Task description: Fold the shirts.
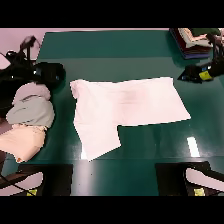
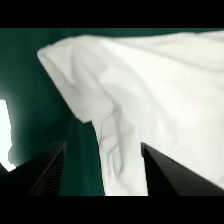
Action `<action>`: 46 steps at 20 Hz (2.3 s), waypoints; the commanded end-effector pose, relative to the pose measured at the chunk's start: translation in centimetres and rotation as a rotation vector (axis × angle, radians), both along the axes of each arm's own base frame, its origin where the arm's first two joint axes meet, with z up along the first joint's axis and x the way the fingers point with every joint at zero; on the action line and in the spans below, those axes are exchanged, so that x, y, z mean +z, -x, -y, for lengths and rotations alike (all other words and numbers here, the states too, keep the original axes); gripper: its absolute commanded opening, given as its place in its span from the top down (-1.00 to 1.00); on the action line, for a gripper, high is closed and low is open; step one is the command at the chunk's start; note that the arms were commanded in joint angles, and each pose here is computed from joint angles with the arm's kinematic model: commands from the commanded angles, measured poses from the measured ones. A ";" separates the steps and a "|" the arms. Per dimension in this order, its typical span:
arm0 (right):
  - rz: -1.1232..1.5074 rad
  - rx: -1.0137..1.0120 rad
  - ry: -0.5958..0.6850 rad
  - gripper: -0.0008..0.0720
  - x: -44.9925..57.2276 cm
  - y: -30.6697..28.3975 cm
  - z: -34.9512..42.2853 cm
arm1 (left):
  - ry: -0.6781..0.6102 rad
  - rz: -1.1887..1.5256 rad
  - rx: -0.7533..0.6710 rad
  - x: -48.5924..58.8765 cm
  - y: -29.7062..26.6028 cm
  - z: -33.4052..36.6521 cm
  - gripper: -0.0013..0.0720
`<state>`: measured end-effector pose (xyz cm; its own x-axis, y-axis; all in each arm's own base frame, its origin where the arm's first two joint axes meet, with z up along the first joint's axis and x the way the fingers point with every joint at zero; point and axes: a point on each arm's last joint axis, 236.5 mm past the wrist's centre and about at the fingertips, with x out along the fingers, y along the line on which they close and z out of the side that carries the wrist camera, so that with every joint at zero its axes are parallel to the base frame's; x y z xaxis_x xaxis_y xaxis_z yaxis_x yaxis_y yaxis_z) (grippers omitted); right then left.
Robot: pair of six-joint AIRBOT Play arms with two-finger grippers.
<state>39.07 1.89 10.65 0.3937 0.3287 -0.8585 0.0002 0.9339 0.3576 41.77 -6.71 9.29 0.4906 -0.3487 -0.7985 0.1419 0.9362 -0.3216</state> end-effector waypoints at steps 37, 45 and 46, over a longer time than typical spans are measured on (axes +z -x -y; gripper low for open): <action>-0.327 -0.595 -0.344 -0.23 -19.8 16.1 8.1 | 0.262 -0.151 -0.149 -5.5 9.0 10.0 0.90; -0.199 -0.448 -0.281 -0.06 -19.6 7.5 6.0 | 0.272 -0.164 -0.129 -5.5 9.0 10.0 0.90; -0.194 -0.409 -0.274 0.22 -19.4 6.6 5.3 | 0.272 -0.164 -0.129 -5.5 9.0 10.0 0.90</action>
<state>29.72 -4.94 -9.21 0.3753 0.3891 -0.8413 0.5070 0.6737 0.5377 32.74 -16.67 3.68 0.2997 -0.6104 -0.7333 0.1835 0.7911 -0.5835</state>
